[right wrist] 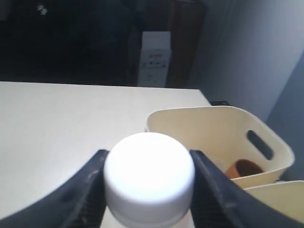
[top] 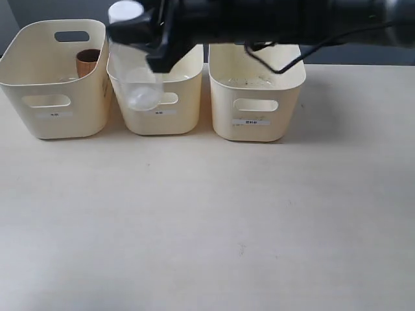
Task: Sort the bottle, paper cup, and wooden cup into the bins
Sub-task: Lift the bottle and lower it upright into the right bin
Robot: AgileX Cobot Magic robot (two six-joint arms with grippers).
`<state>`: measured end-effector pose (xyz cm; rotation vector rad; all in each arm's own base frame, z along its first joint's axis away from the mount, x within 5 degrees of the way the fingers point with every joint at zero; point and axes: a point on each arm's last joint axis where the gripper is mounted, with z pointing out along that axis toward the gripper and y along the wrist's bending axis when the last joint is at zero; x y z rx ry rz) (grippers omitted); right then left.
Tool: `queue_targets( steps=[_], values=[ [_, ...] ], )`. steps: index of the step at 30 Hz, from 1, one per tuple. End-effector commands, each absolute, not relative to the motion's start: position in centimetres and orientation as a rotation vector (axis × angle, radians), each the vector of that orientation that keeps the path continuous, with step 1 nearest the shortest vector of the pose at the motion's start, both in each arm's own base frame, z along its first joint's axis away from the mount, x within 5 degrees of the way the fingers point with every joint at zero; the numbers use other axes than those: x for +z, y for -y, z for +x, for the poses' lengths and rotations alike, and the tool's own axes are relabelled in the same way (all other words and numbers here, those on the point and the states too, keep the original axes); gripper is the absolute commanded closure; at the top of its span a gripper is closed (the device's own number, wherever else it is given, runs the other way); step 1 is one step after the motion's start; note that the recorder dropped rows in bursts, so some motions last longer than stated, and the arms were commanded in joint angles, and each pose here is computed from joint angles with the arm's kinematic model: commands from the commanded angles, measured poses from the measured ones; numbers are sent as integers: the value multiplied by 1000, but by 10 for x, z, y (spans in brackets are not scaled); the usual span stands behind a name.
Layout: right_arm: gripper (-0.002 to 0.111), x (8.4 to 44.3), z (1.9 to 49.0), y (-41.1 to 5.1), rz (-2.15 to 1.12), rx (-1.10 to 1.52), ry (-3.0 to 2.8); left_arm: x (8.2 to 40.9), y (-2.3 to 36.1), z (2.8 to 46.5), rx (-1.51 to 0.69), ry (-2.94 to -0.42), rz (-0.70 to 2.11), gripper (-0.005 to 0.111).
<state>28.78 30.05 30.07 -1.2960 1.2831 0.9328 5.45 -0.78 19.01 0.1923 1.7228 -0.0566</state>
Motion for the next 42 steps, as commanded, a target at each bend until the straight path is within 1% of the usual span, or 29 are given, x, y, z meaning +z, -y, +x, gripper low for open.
queue_targets(
  steps=[1,4,7,10,16,28,42],
  values=[
    [109,336,288,-251,-1205,852,-1253,192,8,55,-60,-1712,193,107],
    [109,344,296,-229,-1147,774,-1282,192,8,55,-60,-1712,193,107],
    [109,342,312,-212,-1084,682,-1348,192,8,55,-60,-1712,193,107],
    [109,338,329,-197,-1026,603,-1408,192,8,55,-60,-1712,193,107],
    [109,319,361,-174,-968,561,-1481,192,8,55,-60,-1712,193,107],
    [109,272,417,-187,-956,549,-1560,192,8,55,-60,-1712,193,107],
    [109,209,445,-194,-963,582,-1671,192,8,55,-60,-1712,193,107]
  ],
)
